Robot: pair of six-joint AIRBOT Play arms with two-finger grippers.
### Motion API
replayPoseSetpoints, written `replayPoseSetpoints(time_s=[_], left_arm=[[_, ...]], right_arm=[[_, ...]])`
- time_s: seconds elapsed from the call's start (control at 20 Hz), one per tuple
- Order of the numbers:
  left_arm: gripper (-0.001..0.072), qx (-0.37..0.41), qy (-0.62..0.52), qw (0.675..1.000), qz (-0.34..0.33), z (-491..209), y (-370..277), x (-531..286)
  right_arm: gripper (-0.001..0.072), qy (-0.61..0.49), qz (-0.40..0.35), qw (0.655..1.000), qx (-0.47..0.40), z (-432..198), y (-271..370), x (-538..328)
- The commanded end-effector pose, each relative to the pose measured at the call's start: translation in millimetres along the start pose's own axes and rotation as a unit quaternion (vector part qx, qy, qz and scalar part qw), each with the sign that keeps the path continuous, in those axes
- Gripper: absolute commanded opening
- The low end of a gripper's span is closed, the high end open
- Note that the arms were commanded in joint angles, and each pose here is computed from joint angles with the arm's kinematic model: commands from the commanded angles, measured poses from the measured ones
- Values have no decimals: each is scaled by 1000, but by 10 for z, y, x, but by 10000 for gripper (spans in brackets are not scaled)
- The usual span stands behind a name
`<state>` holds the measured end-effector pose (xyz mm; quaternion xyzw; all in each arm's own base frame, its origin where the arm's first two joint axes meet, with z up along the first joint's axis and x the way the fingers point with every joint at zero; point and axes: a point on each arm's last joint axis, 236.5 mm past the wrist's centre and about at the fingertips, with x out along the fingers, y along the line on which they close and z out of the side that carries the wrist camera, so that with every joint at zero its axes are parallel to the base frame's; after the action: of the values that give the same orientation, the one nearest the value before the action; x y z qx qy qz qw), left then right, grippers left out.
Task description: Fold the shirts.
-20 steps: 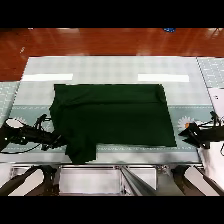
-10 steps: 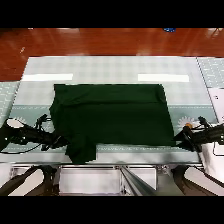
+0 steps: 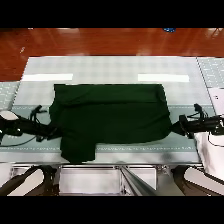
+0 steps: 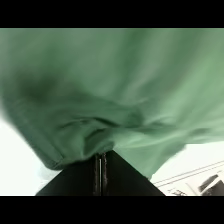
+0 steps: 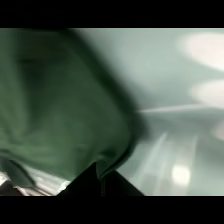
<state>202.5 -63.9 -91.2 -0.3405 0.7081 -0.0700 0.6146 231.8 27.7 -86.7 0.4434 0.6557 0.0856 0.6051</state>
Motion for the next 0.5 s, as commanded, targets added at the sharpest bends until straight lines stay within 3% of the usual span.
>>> replayPoseSetpoints(time_s=[0.0,0.45], left_arm=[[16,36,-48,998,-12,361,-300,-388],[16,50,-126,990,-45,1353,-752,-846]], right_arm=[[21,-15,32,999,-37,165,298,-180],[21,-112,40,985,-126,829,892,-502]])
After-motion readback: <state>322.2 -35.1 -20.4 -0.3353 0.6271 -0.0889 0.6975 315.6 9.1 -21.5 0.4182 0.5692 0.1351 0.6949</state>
